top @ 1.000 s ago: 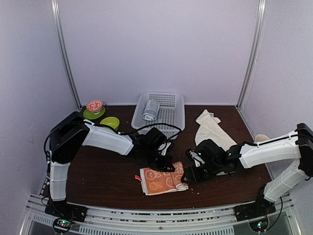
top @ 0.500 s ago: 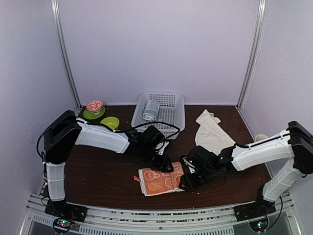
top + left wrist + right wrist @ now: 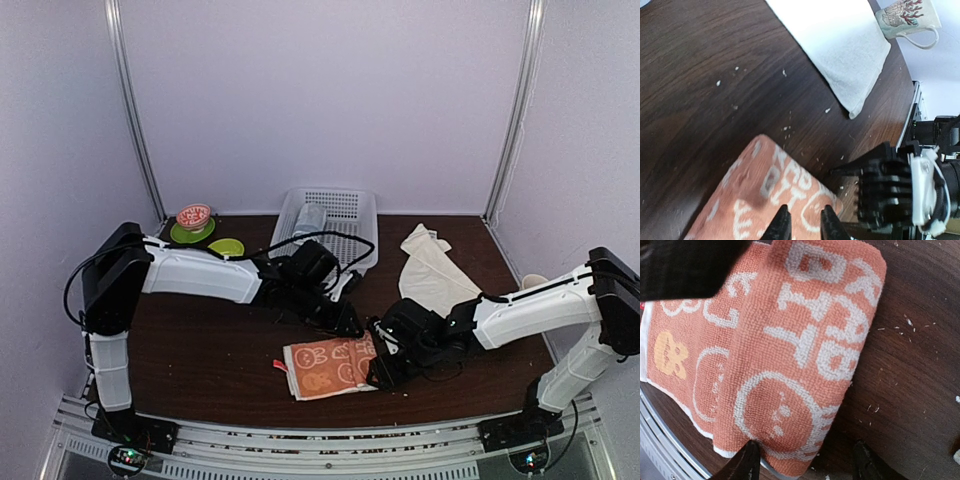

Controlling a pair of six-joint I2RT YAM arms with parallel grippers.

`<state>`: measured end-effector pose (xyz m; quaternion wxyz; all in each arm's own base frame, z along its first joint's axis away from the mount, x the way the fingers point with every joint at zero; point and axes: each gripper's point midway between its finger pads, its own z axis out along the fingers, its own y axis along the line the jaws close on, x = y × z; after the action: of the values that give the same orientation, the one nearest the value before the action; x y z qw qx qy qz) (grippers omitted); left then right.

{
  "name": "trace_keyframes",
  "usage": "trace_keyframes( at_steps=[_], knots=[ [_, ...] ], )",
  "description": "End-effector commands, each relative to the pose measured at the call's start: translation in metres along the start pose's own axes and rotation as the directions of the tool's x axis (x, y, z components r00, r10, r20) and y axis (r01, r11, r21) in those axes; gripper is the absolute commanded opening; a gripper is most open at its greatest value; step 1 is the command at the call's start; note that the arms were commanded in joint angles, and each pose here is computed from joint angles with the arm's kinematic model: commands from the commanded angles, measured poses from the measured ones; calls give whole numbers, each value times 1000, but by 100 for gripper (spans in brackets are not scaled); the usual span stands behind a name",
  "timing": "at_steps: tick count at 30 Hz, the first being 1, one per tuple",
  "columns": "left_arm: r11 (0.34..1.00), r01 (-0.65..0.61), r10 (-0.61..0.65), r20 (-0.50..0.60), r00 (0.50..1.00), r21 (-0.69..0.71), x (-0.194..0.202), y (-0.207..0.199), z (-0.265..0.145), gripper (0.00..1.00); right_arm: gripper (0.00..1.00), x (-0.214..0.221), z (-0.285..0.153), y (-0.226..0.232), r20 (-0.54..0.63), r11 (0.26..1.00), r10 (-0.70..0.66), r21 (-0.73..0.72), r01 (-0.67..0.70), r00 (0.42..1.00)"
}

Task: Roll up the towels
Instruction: Roll the towel from the center of the board.

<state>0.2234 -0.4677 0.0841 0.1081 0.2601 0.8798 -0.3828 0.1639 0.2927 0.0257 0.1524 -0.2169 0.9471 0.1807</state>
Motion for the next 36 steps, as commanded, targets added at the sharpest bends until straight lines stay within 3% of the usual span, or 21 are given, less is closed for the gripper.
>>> trace_keyframes(
  at_steps=[1, 15, 19, 23, 36],
  knots=[
    [998, 8, -8, 7, 1000, 61, -8, -6, 19, 20, 64, 15, 5, -15, -38, 998, -5, 61, 7, 999],
    [996, 60, -63, -45, 997, -68, 32, 46, 40, 2, 64, -5, -17, 1, 59, 999, 27, -25, -25, 998],
    [996, 54, -57, -35, 998, -75, 33, 47, 38, 1, 65, -23, -28, 7, 126, 982, 152, -133, -135, 980],
    [996, 53, -56, -30, 998, -74, 35, 49, 38, 0, 64, -42, -32, 4, 179, 924, 333, -257, -282, 926],
    [995, 50, -53, -35, 998, -88, 43, 55, 37, 0, 61, -42, -2, 8, 59, 818, 476, -397, -417, 877]
  ],
)
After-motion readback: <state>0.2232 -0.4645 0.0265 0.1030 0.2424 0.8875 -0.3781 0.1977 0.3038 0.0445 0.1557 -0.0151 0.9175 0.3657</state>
